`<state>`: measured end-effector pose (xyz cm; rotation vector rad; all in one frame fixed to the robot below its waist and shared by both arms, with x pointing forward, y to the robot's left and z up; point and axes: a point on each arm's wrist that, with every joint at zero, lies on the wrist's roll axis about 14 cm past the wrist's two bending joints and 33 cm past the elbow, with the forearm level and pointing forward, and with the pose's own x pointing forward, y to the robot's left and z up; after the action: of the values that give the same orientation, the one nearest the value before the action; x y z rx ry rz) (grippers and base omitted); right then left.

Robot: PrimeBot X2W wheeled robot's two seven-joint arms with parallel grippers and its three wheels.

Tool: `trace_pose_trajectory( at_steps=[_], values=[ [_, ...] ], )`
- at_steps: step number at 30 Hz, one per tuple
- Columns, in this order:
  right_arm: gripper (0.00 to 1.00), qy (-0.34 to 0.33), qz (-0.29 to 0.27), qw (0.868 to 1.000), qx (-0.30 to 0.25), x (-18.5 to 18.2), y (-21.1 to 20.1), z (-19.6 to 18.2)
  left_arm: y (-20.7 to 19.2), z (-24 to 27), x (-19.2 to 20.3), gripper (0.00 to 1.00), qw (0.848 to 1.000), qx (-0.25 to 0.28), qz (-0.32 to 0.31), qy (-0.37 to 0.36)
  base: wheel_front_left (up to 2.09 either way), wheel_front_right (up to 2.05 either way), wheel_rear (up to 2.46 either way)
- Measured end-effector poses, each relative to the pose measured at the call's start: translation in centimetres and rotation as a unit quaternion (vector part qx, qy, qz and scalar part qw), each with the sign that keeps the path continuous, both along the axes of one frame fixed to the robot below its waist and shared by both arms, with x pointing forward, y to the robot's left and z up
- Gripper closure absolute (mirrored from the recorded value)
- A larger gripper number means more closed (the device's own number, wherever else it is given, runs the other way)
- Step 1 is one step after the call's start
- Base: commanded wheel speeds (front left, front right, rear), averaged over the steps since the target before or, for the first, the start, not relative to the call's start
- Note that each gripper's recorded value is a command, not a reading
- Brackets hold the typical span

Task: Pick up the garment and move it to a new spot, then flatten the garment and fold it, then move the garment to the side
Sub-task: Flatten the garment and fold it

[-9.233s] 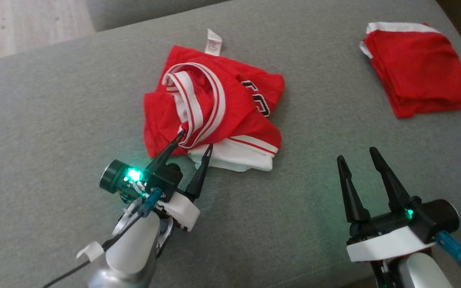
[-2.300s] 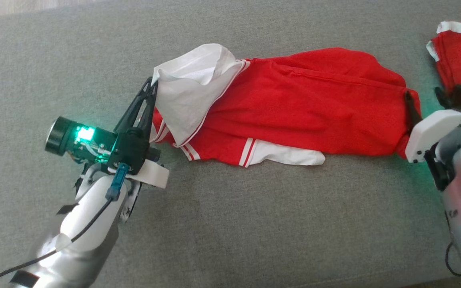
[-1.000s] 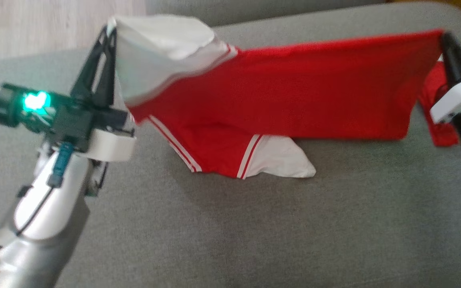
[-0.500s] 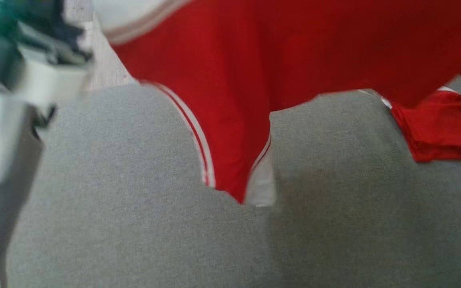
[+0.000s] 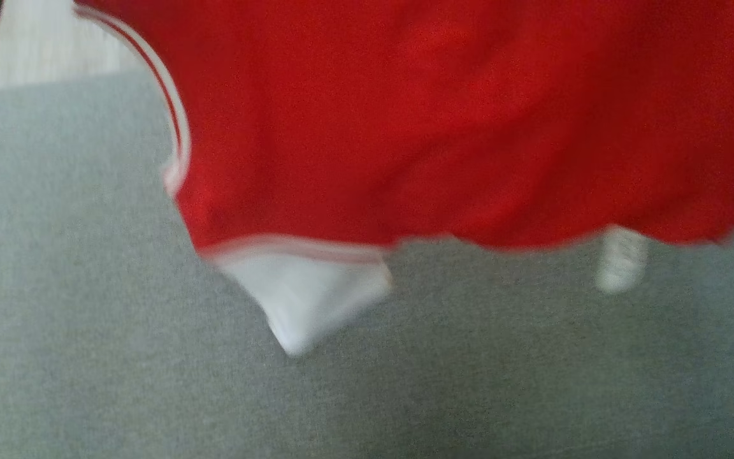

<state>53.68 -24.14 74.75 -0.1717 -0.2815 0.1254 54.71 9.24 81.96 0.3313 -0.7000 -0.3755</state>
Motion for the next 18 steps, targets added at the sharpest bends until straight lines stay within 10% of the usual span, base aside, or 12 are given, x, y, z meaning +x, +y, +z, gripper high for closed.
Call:
trace_pose_trajectory(
  at_steps=[18],
  values=[
    [1.0, 0.007, 0.016, 1.0, 0.0, 8.8, 1.8, -5.6, 0.9, -4.0, 7.3, 1.0, 0.999, -0.015, 0.018, 0.046, 0.0, 0.0, 0.0]
  ],
)
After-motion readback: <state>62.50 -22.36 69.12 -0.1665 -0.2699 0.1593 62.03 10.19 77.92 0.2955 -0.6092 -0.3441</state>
